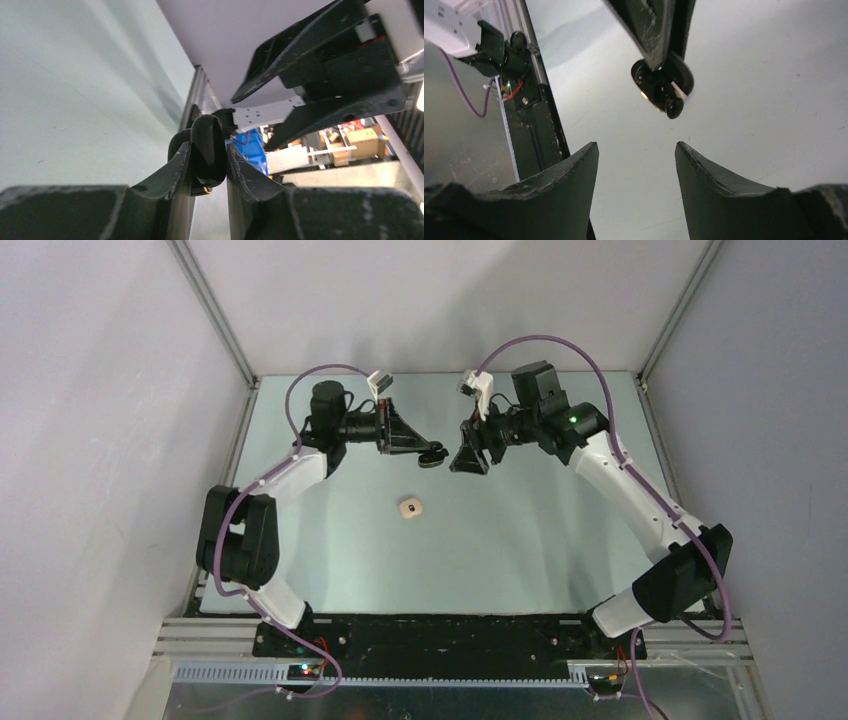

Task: Insert the wireless bluetooth earbuds into the charging case
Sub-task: Place the earbud in the charging case, then adjust the earbud with the charging case.

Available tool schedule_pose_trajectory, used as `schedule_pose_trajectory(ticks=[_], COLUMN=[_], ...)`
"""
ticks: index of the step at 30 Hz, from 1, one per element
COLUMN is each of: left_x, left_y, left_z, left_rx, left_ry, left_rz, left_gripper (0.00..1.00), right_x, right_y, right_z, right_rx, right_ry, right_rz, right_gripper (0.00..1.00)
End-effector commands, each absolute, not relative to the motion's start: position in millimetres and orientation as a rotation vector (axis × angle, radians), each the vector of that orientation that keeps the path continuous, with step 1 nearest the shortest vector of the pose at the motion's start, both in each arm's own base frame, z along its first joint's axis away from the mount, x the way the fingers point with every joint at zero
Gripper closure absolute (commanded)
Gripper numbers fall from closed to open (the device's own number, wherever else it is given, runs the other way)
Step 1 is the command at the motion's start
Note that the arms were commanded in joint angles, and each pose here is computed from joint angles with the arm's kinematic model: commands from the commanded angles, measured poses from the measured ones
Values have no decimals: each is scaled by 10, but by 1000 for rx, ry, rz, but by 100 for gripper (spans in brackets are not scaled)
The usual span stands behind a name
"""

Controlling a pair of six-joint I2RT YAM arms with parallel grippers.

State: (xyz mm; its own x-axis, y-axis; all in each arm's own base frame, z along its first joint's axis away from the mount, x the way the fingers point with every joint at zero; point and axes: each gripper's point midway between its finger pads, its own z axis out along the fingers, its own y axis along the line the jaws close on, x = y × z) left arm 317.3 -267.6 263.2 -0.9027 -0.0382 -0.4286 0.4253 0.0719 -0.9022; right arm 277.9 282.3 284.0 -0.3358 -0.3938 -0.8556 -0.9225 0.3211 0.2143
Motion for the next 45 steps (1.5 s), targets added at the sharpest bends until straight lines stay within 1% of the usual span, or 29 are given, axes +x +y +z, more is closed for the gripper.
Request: schedule_pose_trajectory(ticks=[1,2,4,14,28,33,45], left_x=[3225,3210,3228,3209,3208,3211,3217], left_y=[-2611,-2580,-2565,-2573,-2591,-2590,-2590], left_z=[2661,2540,2548,2546,2574,2586,2591], left_rx=[387,323,374,401,419,422,417], left_ry=[2051,2142,2132,2131,2119,2113,2111], left_rz=[-1732,-1695,-1644,-1667,-1685,-1685,-1686], left_gripper=[100,100,100,100,100,100,100], right_x=[3004,3027,3068,3254,3211,3168,3093], right_y=[2934,2963,3003,3080,3244,3266,3293], right_z=[2975,2969,2949,2801,2660,2600,2601], right_rx=[-988,-951,-904,-694,-744,-761,-799], right_ry=[1955,1980,2013,2167,2192,2205,2197], right_rz=[979,999,1027,1091,1104,1106,1122], right_gripper=[37,37,37,39,41,45,50])
